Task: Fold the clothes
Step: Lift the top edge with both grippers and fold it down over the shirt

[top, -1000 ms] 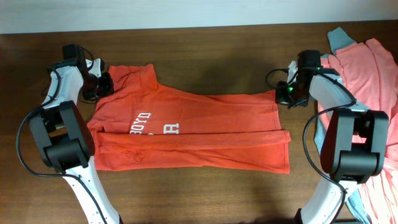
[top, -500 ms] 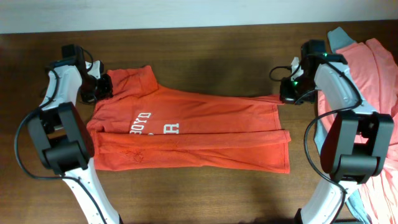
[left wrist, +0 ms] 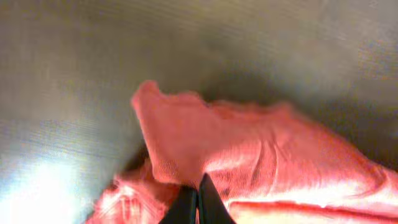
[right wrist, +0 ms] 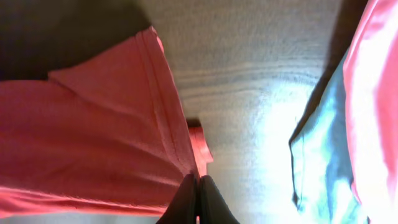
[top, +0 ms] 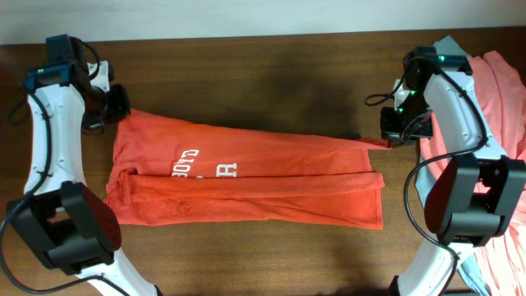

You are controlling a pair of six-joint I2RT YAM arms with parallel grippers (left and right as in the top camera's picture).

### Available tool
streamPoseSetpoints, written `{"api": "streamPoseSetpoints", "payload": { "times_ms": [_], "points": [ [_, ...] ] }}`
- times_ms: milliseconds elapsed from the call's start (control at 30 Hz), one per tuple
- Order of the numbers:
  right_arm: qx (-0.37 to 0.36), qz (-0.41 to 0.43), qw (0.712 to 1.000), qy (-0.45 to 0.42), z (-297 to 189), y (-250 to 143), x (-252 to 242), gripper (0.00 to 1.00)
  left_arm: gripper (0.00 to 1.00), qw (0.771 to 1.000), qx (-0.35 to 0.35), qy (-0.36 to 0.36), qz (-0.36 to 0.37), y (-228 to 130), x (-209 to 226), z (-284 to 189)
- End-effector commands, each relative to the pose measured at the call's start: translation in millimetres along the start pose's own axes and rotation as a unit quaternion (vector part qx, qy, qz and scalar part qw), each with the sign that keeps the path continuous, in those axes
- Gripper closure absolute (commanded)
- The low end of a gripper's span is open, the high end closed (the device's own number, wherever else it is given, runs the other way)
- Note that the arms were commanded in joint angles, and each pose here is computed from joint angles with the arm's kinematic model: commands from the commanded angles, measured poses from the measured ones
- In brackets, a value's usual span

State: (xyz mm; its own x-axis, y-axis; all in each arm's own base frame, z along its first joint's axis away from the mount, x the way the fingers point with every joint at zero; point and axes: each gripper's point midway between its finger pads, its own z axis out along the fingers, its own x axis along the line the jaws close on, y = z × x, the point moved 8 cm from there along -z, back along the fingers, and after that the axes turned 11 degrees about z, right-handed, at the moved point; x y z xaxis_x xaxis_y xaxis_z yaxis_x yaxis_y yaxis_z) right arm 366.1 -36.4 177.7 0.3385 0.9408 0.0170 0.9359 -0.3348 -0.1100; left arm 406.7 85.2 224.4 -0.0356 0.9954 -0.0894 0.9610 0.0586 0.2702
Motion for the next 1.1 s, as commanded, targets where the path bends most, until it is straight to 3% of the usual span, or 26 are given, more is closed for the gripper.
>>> {"api": "streamPoseSetpoints", "payload": {
  "times_ms": [0,200,400,1067],
  "points": [
    [-0.017,-0.008,1.000,-0.013,-13.6,-3.0,-1.5,0.96,1.00,0.999,0.037,0.011,-0.011,-16.3,0.3,-9.0],
    [0.005,-0.008,1.000,-0.018,-13.3,-10.2,-3.2,0.96,1.00,0.992,0.108,0.050,-0.038,-38.7,5.0,-12.6],
    [0.038,-0.016,0.999,-0.033,-13.8,-21.1,-7.3,0.96,1.00,0.985,0.159,0.045,-0.041,-55.2,2.3,-15.8],
    [0.110,-0.014,0.993,-0.049,-1.3,-43.3,-13.2,0.95,0.99,0.965,0.257,0.030,-0.047,-94.8,-0.9,11.0]
  ]
}}
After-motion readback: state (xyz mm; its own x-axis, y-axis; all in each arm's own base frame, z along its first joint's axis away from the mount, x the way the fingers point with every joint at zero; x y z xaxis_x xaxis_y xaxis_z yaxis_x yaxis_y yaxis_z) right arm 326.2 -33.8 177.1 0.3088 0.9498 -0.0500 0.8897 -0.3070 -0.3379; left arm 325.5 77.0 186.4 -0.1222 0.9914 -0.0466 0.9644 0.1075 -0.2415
